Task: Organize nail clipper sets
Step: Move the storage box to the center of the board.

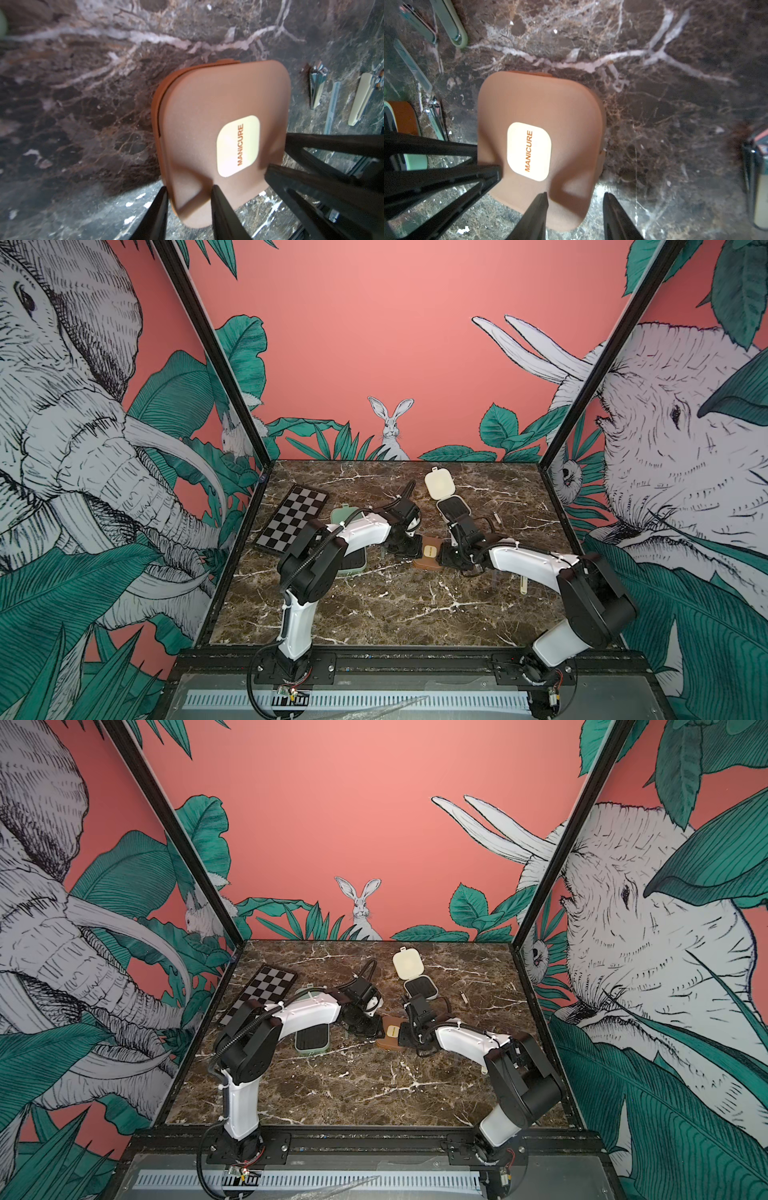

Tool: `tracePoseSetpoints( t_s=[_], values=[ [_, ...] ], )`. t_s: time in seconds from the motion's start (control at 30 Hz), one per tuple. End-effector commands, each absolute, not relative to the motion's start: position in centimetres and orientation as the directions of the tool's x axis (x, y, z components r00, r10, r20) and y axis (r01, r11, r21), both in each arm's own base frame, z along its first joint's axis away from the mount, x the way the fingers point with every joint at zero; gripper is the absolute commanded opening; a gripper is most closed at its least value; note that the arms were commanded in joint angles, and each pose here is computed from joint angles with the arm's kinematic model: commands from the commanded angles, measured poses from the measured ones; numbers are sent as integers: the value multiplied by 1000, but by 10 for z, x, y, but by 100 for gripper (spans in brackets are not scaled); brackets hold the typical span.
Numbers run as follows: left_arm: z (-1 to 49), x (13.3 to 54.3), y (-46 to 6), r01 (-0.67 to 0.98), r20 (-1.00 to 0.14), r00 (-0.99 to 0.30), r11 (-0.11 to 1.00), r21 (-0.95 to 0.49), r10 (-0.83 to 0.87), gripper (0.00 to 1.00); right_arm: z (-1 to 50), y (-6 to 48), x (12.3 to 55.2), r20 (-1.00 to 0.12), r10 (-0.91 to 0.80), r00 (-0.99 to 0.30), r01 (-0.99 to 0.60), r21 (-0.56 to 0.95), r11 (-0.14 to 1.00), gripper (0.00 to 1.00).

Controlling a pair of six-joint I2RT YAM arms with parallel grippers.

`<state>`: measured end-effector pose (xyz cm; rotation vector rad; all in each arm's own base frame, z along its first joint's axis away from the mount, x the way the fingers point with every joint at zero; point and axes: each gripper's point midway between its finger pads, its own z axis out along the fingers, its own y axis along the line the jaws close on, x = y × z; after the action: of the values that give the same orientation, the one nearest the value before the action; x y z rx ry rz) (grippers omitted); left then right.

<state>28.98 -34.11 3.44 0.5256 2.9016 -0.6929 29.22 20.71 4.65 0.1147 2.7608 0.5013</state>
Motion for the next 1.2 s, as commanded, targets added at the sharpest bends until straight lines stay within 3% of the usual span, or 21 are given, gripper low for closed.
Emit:
tracePoseSetpoints(
  t_s=[0.0,0.5,0.7,0.87,1.17],
  values=[
    [-35,252,-294,332,20,-939,917,-221,344,38,48,194,285,-305,126,-944,23,319,947,48],
    [37,286,-306,370,-133,-928,898,-237,348,47,50,206,262,-286,-37,-957,-126,298,946,55],
    [105,315,-254,298,-279,-932,927,-229,231,48,33,206,249,-269,-149,-952,-196,156,968,63],
    [158,325,-205,242,-396,-909,938,-247,130,50,19,208,267,-283,-173,-943,-199,66,978,70],
    [181,324,-146,162,-428,-902,959,-231,49,51,2,232,327,-306,-103,-946,-123,45,991,71]
  ],
)
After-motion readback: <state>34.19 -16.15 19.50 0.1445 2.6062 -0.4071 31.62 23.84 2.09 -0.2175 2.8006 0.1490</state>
